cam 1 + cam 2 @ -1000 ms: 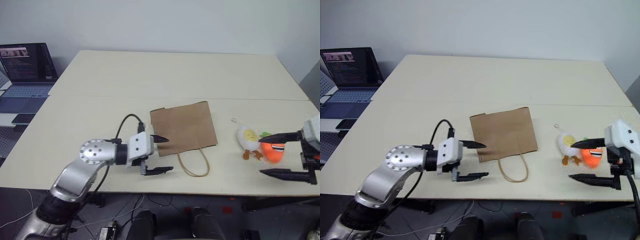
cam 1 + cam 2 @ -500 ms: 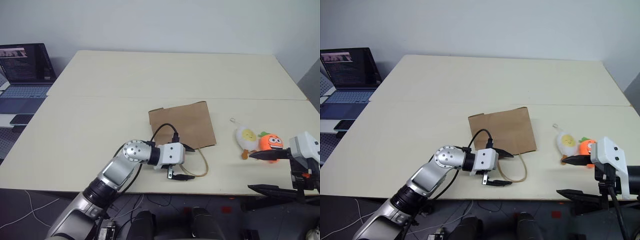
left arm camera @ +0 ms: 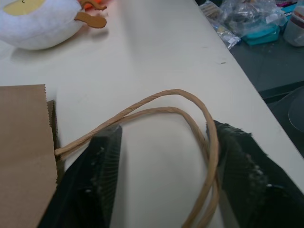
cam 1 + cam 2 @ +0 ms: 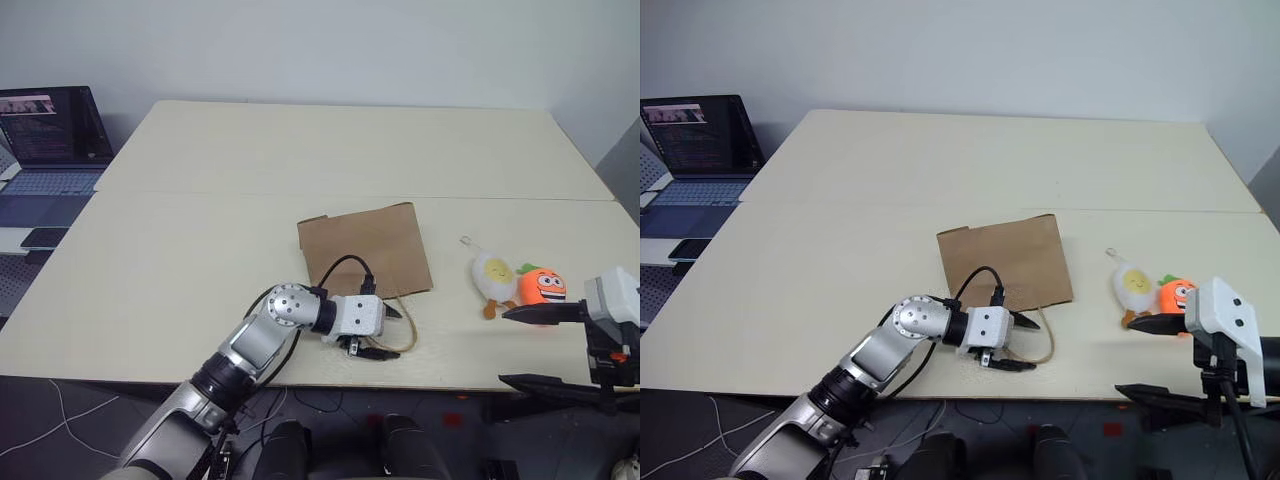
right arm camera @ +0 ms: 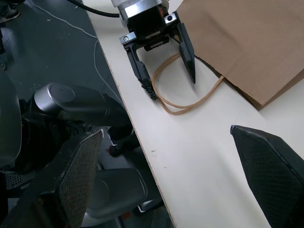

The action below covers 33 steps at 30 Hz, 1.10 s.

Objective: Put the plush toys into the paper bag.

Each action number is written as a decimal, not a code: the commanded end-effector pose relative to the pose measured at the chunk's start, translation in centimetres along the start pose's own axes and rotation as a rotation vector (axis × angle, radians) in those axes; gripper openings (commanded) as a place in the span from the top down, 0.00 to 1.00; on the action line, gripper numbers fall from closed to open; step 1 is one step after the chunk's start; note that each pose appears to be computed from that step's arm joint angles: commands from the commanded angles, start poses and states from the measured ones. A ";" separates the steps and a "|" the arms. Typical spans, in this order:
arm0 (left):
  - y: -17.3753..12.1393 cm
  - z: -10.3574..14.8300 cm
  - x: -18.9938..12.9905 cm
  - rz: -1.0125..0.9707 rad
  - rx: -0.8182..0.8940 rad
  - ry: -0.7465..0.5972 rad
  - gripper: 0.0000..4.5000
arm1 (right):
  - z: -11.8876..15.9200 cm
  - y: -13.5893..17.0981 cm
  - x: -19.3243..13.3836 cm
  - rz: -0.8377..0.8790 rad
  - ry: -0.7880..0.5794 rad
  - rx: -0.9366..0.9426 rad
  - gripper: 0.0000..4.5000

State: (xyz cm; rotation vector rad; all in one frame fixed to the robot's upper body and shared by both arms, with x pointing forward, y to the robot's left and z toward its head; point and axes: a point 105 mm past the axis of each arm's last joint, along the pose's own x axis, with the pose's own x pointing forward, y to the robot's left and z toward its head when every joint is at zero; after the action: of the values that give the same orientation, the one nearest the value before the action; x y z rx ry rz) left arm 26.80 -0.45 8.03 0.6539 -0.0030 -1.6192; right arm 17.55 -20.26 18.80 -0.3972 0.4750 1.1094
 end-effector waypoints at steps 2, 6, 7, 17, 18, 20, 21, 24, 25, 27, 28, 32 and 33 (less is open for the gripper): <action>0.4 1.1 0.1 0.000 0.045 -0.030 0.67 | 0.5 0.4 -0.1 -0.001 -0.009 -0.030 0.00; 0.9 1.2 -0.4 0.010 0.044 -0.028 0.94 | 0.5 0.5 0.3 -0.005 -0.025 -0.030 0.00; 1.4 1.3 -0.8 0.026 0.038 -0.033 0.99 | 0.6 0.4 0.5 -0.019 -0.037 -0.034 0.00; 6.2 5.2 -5.4 0.144 -0.041 -0.130 0.99 | 0.3 -0.5 4.8 -0.135 -0.134 0.015 0.00; 6.5 5.4 -5.7 0.152 -0.059 -0.142 0.99 | 0.4 -0.6 5.3 -0.150 -0.154 0.022 0.00; 6.9 6.1 -6.1 0.162 -0.091 -0.178 1.00 | 0.8 -1.0 6.2 -0.181 -0.208 0.036 0.08; 7.2 6.6 -6.3 0.169 -0.113 -0.206 1.00 | 1.1 -1.1 6.8 -0.192 -0.242 0.052 0.13; 7.8 7.8 -6.7 0.176 -0.170 -0.265 1.00 | 1.9 -1.4 8.4 -0.212 -0.310 0.080 0.37; 8.0 8.0 -6.9 0.182 -0.187 -0.280 1.00 | 2.2 -1.5 8.9 -0.222 -0.336 0.092 0.44; 8.4 8.4 -7.1 0.189 -0.215 -0.300 1.00 | 2.7 -1.8 9.8 -0.242 -0.375 0.116 0.60; 8.5 8.6 -7.2 0.192 -0.220 -0.307 1.00 | 2.8 -1.9 10.4 -0.248 -0.395 0.133 0.69; 8.6 9.4 -7.1 0.187 -0.249 -0.341 1.00 | 3.3 -3.3 12.7 -0.333 -0.447 0.166 1.00; 8.7 9.6 -7.1 0.188 -0.257 -0.351 1.00 | 3.4 -3.7 13.2 -0.353 -0.456 0.174 1.00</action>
State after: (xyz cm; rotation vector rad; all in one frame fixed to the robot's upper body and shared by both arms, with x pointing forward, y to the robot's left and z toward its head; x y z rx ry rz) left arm 31.29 1.28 20.35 0.1713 -0.0463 -1.4881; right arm 25.52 -10.23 14.08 -0.0441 0.1414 0.8161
